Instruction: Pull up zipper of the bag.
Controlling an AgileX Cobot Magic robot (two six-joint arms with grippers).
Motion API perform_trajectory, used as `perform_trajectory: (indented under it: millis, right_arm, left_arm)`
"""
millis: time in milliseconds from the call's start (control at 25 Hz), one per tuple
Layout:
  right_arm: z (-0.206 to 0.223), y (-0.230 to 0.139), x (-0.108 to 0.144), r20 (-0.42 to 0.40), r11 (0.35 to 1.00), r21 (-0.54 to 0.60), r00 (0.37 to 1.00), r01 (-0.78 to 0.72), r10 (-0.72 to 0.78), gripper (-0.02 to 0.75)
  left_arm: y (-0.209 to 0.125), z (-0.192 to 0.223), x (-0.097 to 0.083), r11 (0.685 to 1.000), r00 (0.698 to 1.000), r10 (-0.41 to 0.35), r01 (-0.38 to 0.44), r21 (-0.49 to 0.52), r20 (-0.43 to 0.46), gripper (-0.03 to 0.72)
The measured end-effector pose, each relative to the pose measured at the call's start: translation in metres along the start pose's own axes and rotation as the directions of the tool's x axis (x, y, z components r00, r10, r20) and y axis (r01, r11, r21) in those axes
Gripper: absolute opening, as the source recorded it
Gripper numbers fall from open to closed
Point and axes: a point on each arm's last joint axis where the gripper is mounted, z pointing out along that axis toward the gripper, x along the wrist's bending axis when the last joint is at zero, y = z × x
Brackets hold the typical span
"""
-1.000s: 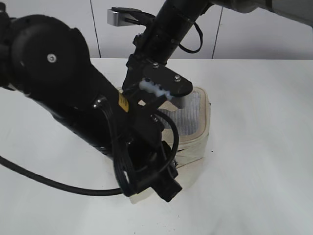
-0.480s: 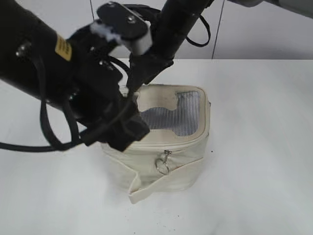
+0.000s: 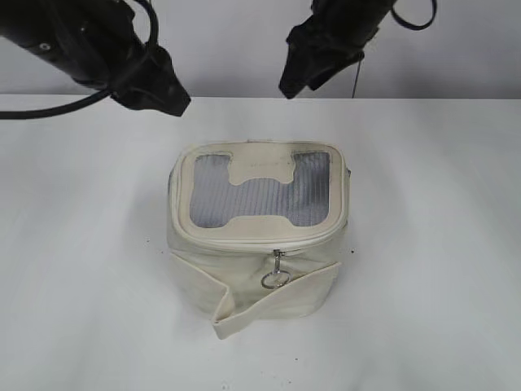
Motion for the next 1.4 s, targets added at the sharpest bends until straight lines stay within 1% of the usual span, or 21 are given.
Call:
perform_trajectory:
  millis: [120,240,360,400,480,600,640,720,760,880,1000,1160,1280,1360,1400]
  right_arm:
    - [-0.02,-0.009,-0.016,0.025,0.999,-0.018,0.999,-0.043,0.044,0.44]
    - [-0.037,-0.024,-0.029,0.044,0.995,-0.018,0.995,-0.093,0.094,0.44]
    - [-0.052,-0.043,-0.036,0.055,0.987,-0.005,0.985,-0.161,0.161,0.44]
    - [-0.055,-0.049,-0.037,0.056,0.983,0.001,0.981,-0.184,0.183,0.44]
    - [-0.061,-0.062,-0.037,0.056,0.974,0.018,0.973,-0.226,0.225,0.44]
    - [-0.066,-0.08,-0.03,0.052,0.959,0.048,0.96,-0.278,0.276,0.44]
    - [-0.066,-0.086,-0.027,0.05,0.952,0.061,0.954,-0.299,0.296,0.44]
    - [-0.065,-0.096,-0.022,0.046,0.939,0.086,0.942,-0.334,0.331,0.44]
    - [-0.063,-0.101,-0.02,0.043,0.932,0.103,0.937,-0.348,0.346,0.44]
    - [-0.056,-0.116,-0.015,0.037,0.916,0.148,0.928,-0.373,0.371,0.44]
    - [-0.049,-0.129,-0.011,0.031,0.9,0.193,0.919,-0.391,0.393,0.44]
    - [-0.038,-0.145,-0.008,0.027,0.878,0.244,0.908,-0.411,0.418,0.44]
    - [-0.034,-0.15,-0.007,0.024,0.87,0.262,0.905,-0.417,0.426,0.44]
    - [-0.034,-0.149,-0.006,0.019,0.87,0.259,0.903,-0.419,0.429,0.44]
    - [-0.034,-0.149,-0.007,0.021,0.872,0.254,0.903,-0.419,0.429,0.44]
  left_arm:
    - [0.015,0.012,0.015,1.0,1.0,-0.007,0.007,-0.007,-0.022,0.37]
    - [0.032,0.03,0.02,1.0,1.0,0.023,-0.023,-0.009,-0.003,0.372]
    - [0.049,0.055,0.021,0.999,0.997,0.041,-0.042,0.014,0.067,0.375]
    - [0.056,0.061,0.02,0.999,0.994,0.05,-0.051,0.011,0.095,0.381]
    - [0.064,0.079,0.019,0.997,0.984,0.064,-0.07,0.034,0.164,0.398]
    - [0.079,0.099,0.015,0.995,0.959,0.077,-0.092,0.041,0.272,0.43]
    - [0.08,0.108,0.014,0.994,0.948,0.072,-0.095,0.06,0.309,0.435]
    - [0.086,0.121,0.011,0.992,0.924,0.068,-0.103,0.073,0.377,0.44]
    - [0.085,0.129,0.01,0.99,0.909,0.059,-0.107,0.095,0.412,0.441]
    - [0.085,0.146,0.007,0.984,0.876,0.038,-0.116,0.134,0.481,0.442]
    - [0.08,0.158,0.006,0.979,0.859,0.016,-0.118,0.167,0.512,0.442]
    - [0.073,0.172,0.006,0.974,0.852,-0.007,-0.113,0.197,0.524,0.444]
    - [0.07,0.178,0.005,0.972,0.847,-0.02,-0.107,0.208,0.531,0.442]
    - [0.069,0.181,0.005,0.971,0.843,-0.027,-0.106,0.214,0.537,0.412]
    - [0.069,0.182,0.003,0.971,0.841,-0.027,-0.107,0.215,0.541,0.367]
